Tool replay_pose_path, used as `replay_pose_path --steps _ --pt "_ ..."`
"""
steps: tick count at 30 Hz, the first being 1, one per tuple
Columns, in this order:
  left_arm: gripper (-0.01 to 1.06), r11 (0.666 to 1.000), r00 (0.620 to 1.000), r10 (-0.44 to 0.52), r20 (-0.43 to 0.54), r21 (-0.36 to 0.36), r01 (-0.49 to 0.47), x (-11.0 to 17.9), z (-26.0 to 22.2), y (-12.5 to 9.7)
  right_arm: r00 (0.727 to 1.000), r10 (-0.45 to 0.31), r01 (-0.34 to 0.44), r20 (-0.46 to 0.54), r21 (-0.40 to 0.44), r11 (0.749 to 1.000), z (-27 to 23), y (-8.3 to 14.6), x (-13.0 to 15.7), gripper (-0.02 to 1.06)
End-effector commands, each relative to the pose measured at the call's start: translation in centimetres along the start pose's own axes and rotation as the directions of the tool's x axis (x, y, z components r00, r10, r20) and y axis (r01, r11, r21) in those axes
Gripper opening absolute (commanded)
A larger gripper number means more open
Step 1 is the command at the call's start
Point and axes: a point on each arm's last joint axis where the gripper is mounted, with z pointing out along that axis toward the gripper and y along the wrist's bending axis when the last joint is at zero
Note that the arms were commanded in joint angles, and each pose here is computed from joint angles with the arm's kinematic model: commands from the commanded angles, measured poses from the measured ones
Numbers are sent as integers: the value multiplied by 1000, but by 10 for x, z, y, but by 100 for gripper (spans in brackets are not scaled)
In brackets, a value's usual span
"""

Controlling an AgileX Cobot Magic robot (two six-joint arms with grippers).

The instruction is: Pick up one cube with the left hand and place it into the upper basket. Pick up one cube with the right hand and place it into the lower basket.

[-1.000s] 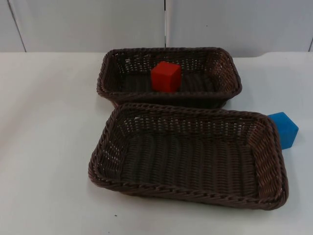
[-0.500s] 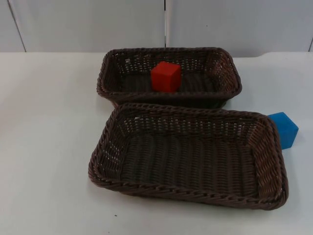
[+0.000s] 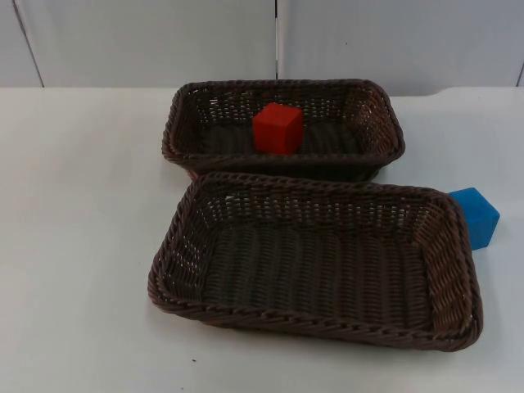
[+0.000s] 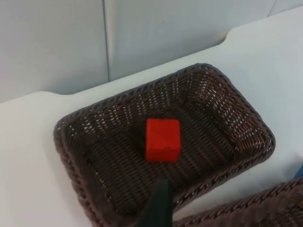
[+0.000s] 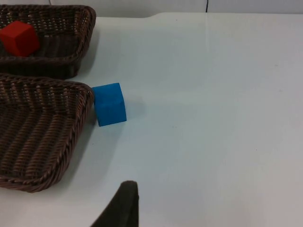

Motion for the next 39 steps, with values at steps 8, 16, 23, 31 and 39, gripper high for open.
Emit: replay_pose_path --steps 8,16,23,31,39 --pt "78 999 997 38 65 -32 -36 34 -52 -6 1000 -4 4 4 1 1000 0 0 0 105" --pt "78 999 996 38 78 -34 -35 80 -91 -11 1000 2 -2 4 -9 1000 0 1 0 105" --pt "78 999 994 36 103 -30 -34 110 -115 -14 1000 6 -6 3 -12 1000 0 2 0 105" --pt "78 999 991 46 122 -21 -43 144 -141 -18 1000 8 -8 3 -15 1000 0 2 0 105" --pt "78 998 991 56 124 -18 -54 171 -152 -20 1000 8 -8 3 -15 1000 0 2 0 105"
